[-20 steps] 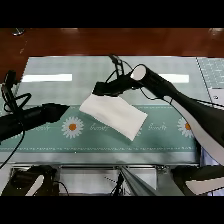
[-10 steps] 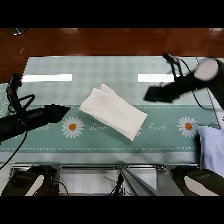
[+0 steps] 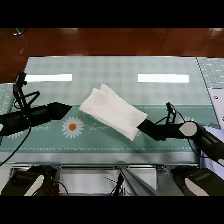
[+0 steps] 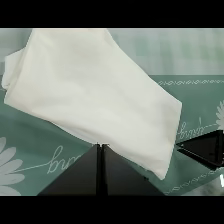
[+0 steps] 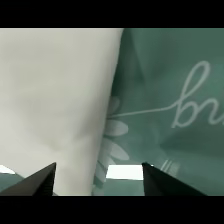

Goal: Fold the shirts.

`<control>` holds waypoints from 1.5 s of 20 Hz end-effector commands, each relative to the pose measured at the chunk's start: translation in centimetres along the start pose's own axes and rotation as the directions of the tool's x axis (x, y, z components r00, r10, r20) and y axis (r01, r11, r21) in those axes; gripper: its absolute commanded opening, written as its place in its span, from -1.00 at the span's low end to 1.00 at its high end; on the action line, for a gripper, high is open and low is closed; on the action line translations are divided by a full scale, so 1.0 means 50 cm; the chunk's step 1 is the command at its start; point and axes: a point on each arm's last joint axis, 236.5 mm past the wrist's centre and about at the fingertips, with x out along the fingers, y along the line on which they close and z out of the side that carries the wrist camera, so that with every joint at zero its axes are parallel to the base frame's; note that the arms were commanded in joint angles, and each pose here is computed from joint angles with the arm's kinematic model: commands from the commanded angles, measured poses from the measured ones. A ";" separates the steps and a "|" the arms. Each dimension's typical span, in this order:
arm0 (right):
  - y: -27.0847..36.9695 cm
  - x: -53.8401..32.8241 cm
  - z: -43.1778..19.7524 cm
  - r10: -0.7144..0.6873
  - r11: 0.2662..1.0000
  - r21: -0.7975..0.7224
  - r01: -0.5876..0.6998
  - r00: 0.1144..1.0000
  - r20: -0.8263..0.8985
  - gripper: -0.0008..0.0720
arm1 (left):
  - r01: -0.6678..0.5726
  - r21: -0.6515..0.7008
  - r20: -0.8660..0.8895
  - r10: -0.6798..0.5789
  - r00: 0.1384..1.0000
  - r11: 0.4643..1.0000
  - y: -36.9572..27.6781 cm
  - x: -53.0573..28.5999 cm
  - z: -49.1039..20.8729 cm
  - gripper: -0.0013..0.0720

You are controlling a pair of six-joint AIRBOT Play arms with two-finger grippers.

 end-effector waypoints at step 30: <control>0.014 -0.815 0.351 -0.336 0.934 0.026 0.357 0.848 0.410 -0.92 | 0.019 -0.015 -0.051 -0.019 0.998 1.000 -0.008 0.029 -0.018 -0.89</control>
